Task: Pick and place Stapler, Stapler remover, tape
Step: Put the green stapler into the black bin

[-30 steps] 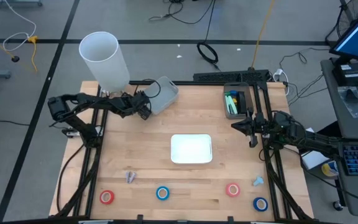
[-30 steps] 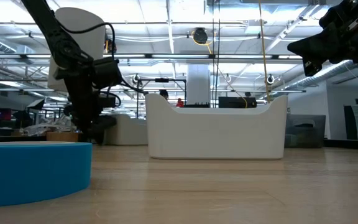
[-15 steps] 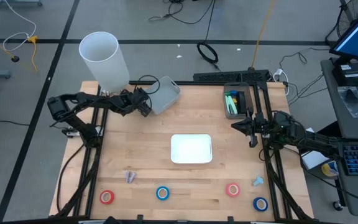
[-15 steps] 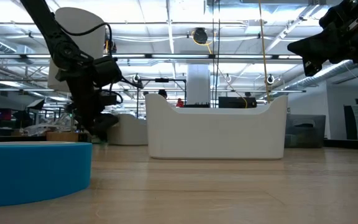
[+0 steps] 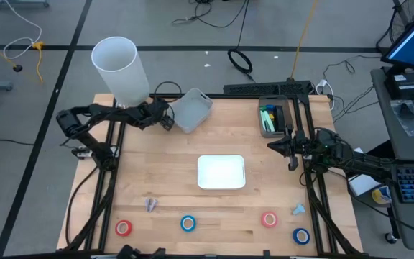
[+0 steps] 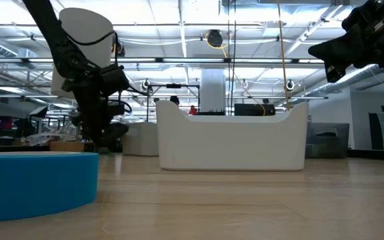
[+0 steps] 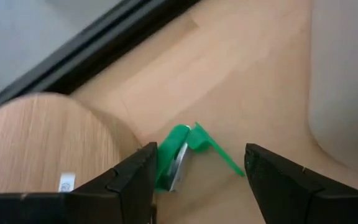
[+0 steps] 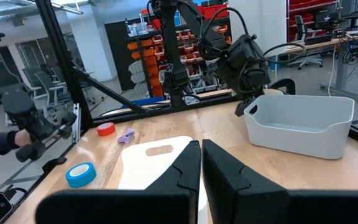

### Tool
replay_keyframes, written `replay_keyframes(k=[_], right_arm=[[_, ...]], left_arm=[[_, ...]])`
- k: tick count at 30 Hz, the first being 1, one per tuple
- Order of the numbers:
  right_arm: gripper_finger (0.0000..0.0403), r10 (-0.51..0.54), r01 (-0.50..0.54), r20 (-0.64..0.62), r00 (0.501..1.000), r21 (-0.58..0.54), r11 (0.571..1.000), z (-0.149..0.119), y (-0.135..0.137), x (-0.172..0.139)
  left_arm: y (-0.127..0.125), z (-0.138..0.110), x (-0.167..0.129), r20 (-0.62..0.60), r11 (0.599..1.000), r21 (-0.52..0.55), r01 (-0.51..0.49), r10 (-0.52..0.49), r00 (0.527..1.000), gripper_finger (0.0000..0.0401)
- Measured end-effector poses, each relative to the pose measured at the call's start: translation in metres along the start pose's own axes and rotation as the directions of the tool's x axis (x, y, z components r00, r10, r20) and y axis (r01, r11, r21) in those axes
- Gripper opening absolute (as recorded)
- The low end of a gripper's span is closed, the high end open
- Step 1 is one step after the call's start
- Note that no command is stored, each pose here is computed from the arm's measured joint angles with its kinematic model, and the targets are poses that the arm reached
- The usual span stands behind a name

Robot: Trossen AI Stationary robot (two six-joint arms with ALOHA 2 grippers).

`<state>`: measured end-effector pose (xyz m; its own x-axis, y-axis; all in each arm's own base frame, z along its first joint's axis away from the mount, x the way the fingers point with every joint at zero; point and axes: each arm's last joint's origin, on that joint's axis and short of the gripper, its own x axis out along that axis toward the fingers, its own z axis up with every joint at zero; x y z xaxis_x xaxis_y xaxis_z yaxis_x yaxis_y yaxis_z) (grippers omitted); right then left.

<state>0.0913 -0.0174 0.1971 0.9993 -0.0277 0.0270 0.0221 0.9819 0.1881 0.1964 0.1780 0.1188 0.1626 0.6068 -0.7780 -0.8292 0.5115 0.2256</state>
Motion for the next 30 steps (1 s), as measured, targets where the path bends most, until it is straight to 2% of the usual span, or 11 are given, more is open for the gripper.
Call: replay_keyframes(k=[6,15,21,30], right_arm=[[0.0008,0.001,-0.001,-0.001,1.000,0.002,1.000,0.000,0.000,0.000],[0.0008,0.000,0.000,-0.001,1.000,0.002,1.000,0.000,0.000,0.000],[0.0008,0.000,0.000,-0.002,1.000,0.002,1.000,0.000,0.000,0.000],[0.0008,0.001,-0.001,-0.001,1.000,0.002,1.000,0.000,0.000,0.000]], left_arm=[[-0.008,-0.002,0.012,-0.015,1.000,0.009,0.003,-0.003,1.000,0.0228],[-0.013,-0.006,0.015,-0.046,0.999,-0.014,0.032,-0.033,0.998,0.0142],[-0.023,-0.013,0.010,-0.075,1.000,0.000,0.025,-0.025,0.997,0.0099],[-0.043,-0.024,-0.007,-0.124,0.999,-0.018,0.033,-0.035,0.992,0.0080]])
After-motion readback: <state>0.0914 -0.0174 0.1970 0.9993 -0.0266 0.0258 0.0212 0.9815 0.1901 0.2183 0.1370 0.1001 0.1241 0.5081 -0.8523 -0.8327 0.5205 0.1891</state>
